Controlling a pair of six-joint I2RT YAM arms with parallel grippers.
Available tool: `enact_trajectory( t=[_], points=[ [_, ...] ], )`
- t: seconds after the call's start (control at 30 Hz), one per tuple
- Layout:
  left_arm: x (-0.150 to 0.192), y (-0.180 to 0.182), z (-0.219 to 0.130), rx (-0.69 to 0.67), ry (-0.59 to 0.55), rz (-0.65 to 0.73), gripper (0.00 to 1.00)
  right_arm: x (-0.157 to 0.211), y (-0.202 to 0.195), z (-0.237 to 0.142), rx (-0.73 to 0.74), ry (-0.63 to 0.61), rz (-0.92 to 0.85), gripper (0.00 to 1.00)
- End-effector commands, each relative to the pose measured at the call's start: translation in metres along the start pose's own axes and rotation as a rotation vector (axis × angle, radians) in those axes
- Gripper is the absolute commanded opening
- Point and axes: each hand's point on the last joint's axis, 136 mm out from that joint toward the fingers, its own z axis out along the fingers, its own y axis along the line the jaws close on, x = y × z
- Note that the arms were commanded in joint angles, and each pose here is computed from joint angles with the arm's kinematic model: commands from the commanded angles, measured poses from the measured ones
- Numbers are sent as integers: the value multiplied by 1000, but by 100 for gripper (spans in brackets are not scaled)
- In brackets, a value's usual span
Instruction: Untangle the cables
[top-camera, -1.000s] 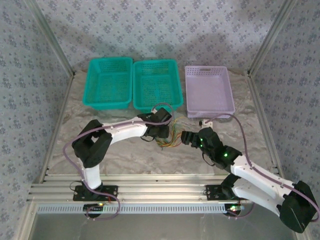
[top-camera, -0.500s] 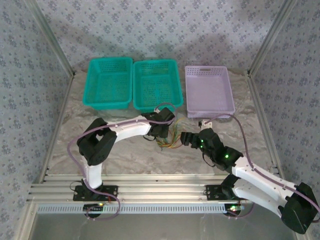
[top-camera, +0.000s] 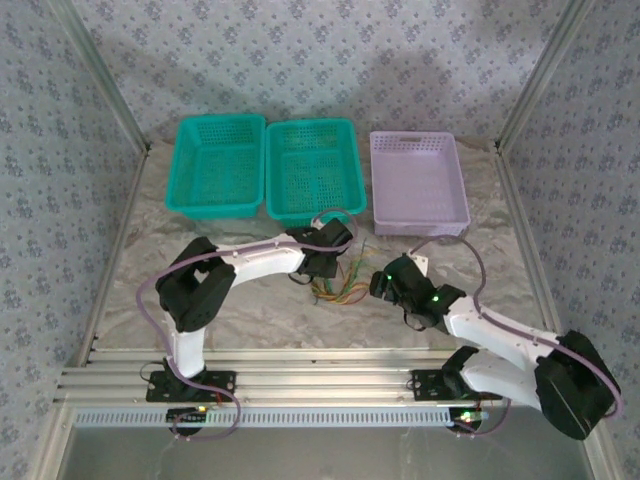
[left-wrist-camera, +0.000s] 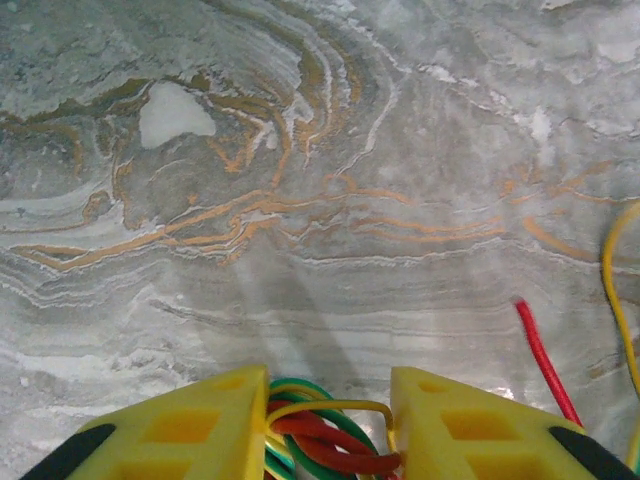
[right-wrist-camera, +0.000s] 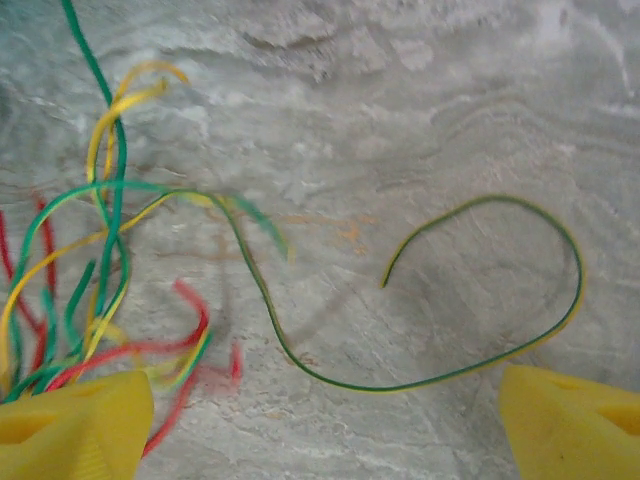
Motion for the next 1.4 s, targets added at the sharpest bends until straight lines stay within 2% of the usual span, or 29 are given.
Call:
enact_trajectory(
  t=[0.0,0.27,0.4,0.67,0.87,1.03,1.13,1.23,1.37],
  points=[
    [17,14,-2,-46,42,21,31,3,-2,4,34,51,84,89],
    [18,20,-2,-62,30,10,26,12,-24,14,115,111,183,83],
    [18,23,-2,-71,23,5,24,9,-37,12,154,98,215,71],
    [13,30,-4,-59,2,-46,19,8,-62,4,261,75,231,69],
    [12,33,-1,-35,11,-89,17,9,-39,11,144,108,220,69],
    [9,33,1,-36,4,-113,15,9,12,18,-110,118,131,71],
    [5,35,1,-37,-5,-134,10,5,42,13,-219,90,46,72],
    [0,36,0,-29,-17,-156,0,1,59,9,-273,67,2,73],
    [-8,34,-3,-20,-32,-173,0,-4,64,4,-291,54,-24,73]
  ],
)
